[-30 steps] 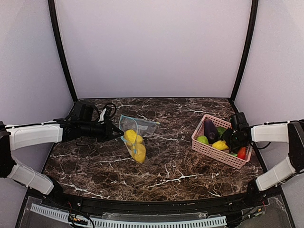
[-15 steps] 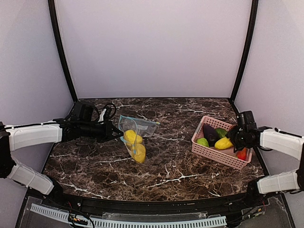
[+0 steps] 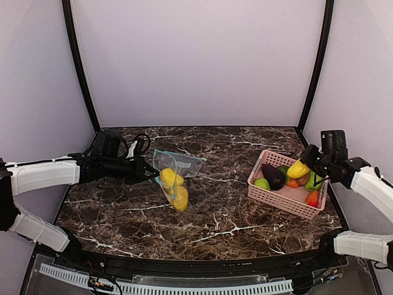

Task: Place the food in the zip-top bag and seal the zipper
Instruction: Pick up the fake fruit from the bin, then place the fake fruit in the zipper food storage bag.

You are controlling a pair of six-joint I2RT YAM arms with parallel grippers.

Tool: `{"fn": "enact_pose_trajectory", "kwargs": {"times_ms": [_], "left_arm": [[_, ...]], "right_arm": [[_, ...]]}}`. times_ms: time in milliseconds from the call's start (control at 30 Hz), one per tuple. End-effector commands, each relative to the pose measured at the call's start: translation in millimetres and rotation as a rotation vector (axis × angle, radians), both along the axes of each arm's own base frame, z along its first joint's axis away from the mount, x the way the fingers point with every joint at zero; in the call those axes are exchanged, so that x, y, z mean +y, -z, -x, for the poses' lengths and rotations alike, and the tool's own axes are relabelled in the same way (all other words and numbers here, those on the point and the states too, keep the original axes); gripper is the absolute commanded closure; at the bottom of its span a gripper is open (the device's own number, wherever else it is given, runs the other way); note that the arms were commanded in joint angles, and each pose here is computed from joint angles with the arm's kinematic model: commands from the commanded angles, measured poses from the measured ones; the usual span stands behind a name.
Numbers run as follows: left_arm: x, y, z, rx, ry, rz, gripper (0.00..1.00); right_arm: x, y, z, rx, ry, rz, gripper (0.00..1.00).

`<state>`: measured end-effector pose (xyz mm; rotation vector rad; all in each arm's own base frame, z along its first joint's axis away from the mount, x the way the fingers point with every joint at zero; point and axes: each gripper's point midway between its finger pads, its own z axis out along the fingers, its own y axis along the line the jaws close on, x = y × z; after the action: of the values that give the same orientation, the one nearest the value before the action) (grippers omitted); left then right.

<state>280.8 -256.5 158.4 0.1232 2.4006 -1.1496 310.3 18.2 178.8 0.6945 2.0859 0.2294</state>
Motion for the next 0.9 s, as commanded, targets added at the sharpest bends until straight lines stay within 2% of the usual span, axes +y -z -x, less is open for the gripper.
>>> {"fn": "enact_pose_trajectory", "kwargs": {"times_ms": [0,167,500,667,867], "left_arm": [[-1.9,-21.5,0.9,-0.055,0.037,0.019,0.99],[-7.2,-28.7,1.4,-0.071,0.071,0.035,0.99],[-12.1,-32.7,7.6,-0.079,0.115,0.061,0.99],[-13.6,-34.8,7.7,-0.087,0.121,0.068,0.99],[-15.1,-37.4,8.1,-0.089,0.126,0.080,0.99]], "right_arm": [[32.7,-41.8,-15.9,-0.101,-0.235,0.091,0.58],[78.3,-67.6,-24.7,-0.179,-0.399,0.111,0.59],[219.5,-128.2,-8.6,-0.383,-0.818,0.109,0.58],[289.1,-146.1,6.1,-0.472,-0.962,0.146,0.58],[363.6,-146.9,9.6,-0.490,-1.104,0.213,0.58]]}}
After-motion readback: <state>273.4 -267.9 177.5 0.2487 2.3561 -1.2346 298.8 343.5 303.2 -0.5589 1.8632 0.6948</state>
